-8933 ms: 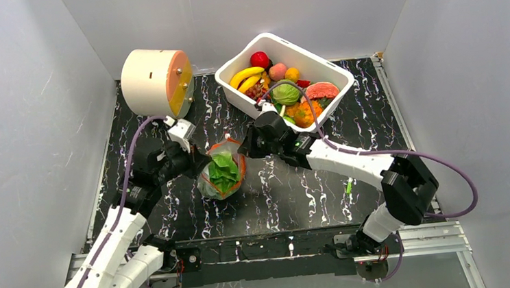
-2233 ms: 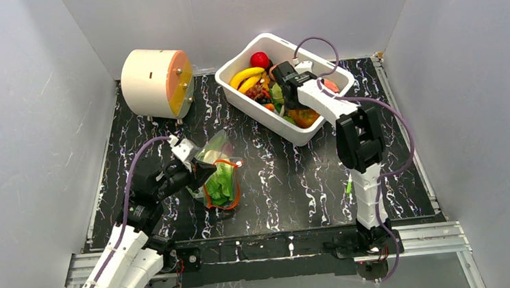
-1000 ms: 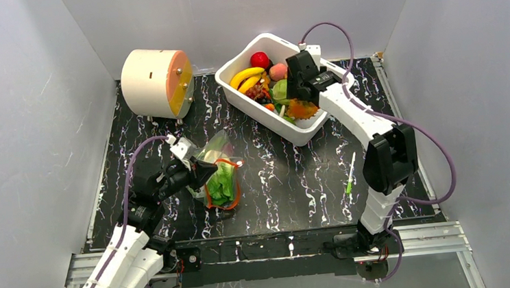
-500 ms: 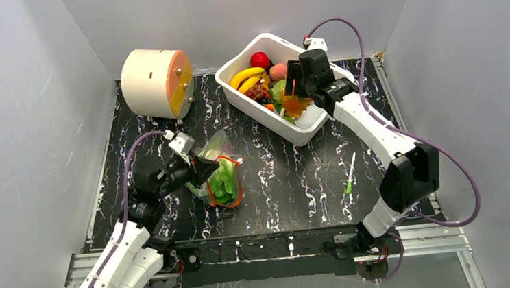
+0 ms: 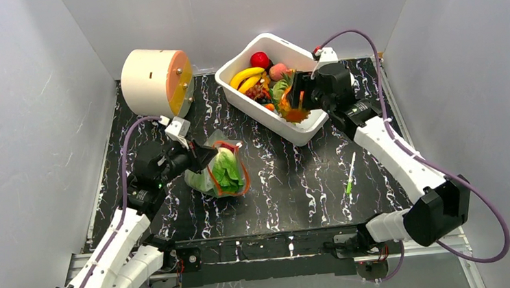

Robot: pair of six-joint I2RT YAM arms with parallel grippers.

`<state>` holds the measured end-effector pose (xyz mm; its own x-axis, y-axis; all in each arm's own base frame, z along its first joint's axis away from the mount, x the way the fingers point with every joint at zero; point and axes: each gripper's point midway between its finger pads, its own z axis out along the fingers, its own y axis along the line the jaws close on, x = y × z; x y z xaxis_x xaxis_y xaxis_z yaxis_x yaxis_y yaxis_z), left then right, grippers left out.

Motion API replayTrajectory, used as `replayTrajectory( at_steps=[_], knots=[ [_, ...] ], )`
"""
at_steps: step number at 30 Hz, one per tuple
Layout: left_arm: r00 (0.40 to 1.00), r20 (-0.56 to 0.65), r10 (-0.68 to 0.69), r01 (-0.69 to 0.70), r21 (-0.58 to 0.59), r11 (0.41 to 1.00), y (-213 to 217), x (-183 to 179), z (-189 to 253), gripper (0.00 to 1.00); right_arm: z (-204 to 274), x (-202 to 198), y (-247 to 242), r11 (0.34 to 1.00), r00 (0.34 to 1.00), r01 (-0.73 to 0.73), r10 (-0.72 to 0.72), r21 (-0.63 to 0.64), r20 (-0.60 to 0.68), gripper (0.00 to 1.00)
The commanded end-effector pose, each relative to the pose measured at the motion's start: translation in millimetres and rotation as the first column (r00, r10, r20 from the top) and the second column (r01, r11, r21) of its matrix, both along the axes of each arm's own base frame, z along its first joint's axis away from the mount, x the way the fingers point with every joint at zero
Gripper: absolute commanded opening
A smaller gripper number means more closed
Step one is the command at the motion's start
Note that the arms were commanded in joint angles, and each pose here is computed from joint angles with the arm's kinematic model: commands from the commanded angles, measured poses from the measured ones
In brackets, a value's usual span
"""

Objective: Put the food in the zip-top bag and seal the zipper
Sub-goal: Adjust the fake fruit in the bin, then pick up the fake fruit from the bin.

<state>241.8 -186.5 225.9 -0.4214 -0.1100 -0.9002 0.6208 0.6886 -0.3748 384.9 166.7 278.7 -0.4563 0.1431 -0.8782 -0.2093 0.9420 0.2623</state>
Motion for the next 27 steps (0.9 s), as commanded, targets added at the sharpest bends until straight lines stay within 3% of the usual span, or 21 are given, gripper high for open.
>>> replayTrajectory(
  at_steps=[1, 4, 6, 9, 12, 16, 17, 23, 27],
  knots=[
    [0.996, 0.085, 0.020, -0.022, 0.018, 1.000, 3.5, 8.0, 22.1, 0.00, 32.2, 18.4, -11.7, 0.998, 0.985, 0.044, -0.038, -0.034, 0.168, 0.33],
    [0.989, 0.143, -0.032, 0.021, 0.079, 0.997, 4.2, 2.8, 18.7, 0.00, 23.5, 42.9, -19.4, 0.991, 0.979, 0.110, -0.095, -0.078, 0.179, 0.35],
    [0.980, 0.176, -0.089, 0.065, 0.139, 0.988, 5.6, -5.8, 13.2, 0.00, -12.7, 64.7, -32.1, 0.967, 0.977, 0.200, -0.184, -0.158, 0.111, 0.37],
    [0.975, 0.182, -0.124, 0.095, 0.159, 0.983, 5.6, -13.2, 7.4, 0.00, -60.2, 76.3, -39.3, 0.946, 0.977, 0.214, -0.203, -0.242, 0.068, 0.39],
    [0.972, 0.186, -0.141, 0.112, 0.158, 0.981, 4.8, -17.9, -2.3, 0.00, -80.0, 88.1, -55.0, 0.911, 0.962, 0.259, -0.272, -0.322, 0.005, 0.54],
    [0.972, 0.188, -0.143, 0.114, 0.153, 0.982, 5.2, -21.1, -0.9, 0.00, -42.9, 103.6, -32.3, 0.941, 0.985, 0.162, -0.172, -0.298, -0.009, 0.78],
    [0.972, 0.187, -0.141, 0.114, 0.150, 0.982, 5.1, -20.9, 0.3, 0.00, -44.8, 111.1, -26.0, 0.947, 0.988, 0.144, -0.156, -0.288, -0.017, 0.79],
    [0.979, 0.161, -0.128, 0.107, 0.133, 0.985, 4.7, -20.5, -1.5, 0.00, -24.9, 137.8, 21.9, 0.984, 1.000, -0.025, 0.027, -0.178, 0.008, 0.80],
    [0.980, 0.154, -0.125, 0.105, 0.132, 0.986, 4.7, -20.3, -1.9, 0.00, -31.0, 162.7, 51.1, 0.984, 0.991, -0.120, 0.125, -0.131, 0.035, 0.68]
  ],
)
